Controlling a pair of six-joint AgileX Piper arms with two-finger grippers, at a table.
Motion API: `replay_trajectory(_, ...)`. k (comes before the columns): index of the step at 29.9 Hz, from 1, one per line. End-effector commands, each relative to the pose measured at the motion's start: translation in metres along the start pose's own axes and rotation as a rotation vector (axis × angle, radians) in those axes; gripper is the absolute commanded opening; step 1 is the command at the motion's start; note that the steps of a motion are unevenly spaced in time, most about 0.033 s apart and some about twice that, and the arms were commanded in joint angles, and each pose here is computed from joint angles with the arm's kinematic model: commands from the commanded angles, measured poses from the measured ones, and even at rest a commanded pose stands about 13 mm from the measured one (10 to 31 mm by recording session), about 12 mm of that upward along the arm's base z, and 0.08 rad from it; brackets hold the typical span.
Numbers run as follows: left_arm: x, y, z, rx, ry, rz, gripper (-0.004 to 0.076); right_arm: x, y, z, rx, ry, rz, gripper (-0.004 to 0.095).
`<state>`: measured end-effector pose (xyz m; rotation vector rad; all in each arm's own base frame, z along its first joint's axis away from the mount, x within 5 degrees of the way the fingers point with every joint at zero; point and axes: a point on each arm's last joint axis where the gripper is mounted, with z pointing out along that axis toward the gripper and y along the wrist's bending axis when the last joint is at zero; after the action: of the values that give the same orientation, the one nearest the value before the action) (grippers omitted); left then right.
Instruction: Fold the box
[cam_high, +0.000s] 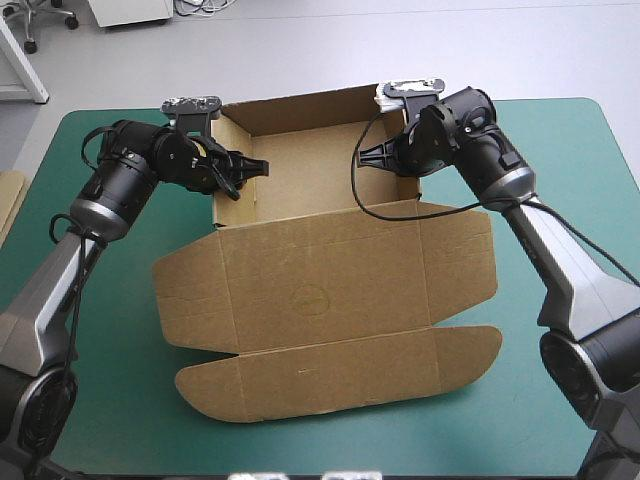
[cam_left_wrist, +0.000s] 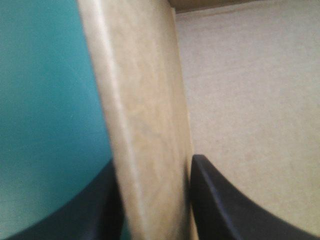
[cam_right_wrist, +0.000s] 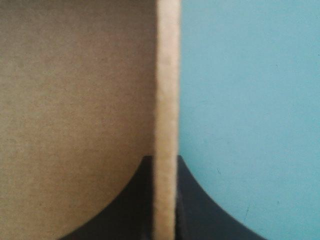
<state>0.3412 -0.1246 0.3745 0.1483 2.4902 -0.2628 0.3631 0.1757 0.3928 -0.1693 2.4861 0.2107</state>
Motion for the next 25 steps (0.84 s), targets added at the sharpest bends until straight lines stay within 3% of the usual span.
replay_trajectory(1,-0.008,-0.009,-0.016,0.032,-0.075,-0.005,0.0155,-0.006,0.013,-0.027,-0.031,-0.109,0.007,-0.0008)
replay_trajectory(4,-0.005,-0.015,-0.007,0.033,-0.042,0.071,-0.001,0.0,0.023,-0.015,0.007,-0.075,-0.043,-0.0009)
replay_trajectory(17,0.0,-0.014,0.03,-0.019,0.05,0.111,-0.001,0.014,0.023,0.036,0.107,0.114,-0.105,-0.0009)
replay_trajectory(25,0.006,-0.013,0.069,-0.038,0.131,0.113,-0.001,0.018,0.018,0.072,0.101,0.174,-0.082,-0.001)
